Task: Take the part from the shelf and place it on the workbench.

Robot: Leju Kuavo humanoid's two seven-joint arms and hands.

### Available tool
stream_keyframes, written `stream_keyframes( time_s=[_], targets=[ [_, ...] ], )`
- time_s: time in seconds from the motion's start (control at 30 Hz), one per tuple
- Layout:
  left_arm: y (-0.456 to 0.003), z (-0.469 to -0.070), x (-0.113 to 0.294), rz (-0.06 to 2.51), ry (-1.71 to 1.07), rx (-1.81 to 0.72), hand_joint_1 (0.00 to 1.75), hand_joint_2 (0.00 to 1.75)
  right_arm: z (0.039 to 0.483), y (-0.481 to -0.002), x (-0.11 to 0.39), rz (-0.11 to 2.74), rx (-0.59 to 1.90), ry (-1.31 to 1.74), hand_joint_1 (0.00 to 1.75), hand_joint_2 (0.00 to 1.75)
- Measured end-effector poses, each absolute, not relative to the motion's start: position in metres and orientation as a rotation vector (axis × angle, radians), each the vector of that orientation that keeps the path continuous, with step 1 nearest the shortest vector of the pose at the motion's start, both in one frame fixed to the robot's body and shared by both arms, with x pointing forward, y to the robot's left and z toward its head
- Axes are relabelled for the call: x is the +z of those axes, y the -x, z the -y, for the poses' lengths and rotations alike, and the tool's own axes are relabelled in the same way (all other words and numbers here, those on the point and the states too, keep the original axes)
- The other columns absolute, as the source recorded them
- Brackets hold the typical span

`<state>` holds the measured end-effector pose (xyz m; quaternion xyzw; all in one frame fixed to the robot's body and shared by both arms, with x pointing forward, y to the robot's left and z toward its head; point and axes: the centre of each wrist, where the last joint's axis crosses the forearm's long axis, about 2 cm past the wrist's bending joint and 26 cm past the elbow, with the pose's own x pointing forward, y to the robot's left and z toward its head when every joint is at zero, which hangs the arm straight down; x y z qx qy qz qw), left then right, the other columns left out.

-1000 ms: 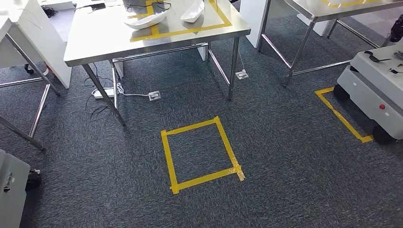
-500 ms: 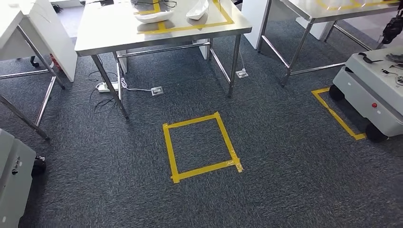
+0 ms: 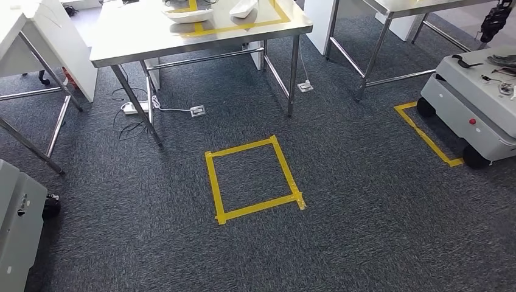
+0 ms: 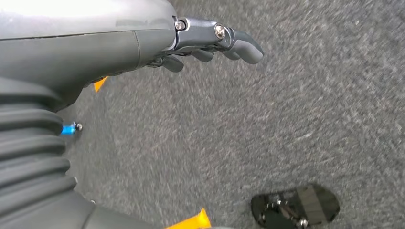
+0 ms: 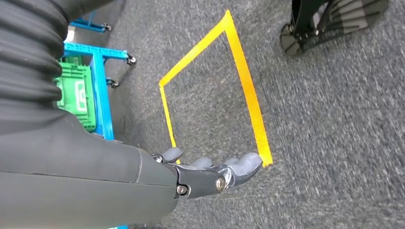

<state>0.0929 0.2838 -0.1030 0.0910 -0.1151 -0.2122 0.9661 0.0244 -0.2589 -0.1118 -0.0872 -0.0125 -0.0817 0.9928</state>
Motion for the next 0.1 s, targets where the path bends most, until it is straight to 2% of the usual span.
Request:
stream_keyframes(
  time_s=[0.1],
  targets=[
    [-0.0864,-0.2843,-0.1042,0.230,-0.170,-0.403,0.00,1.75,0.2634,-0.0211,-0.1123,0.034,-0.162,0.174,0.00,1.75]
  ],
)
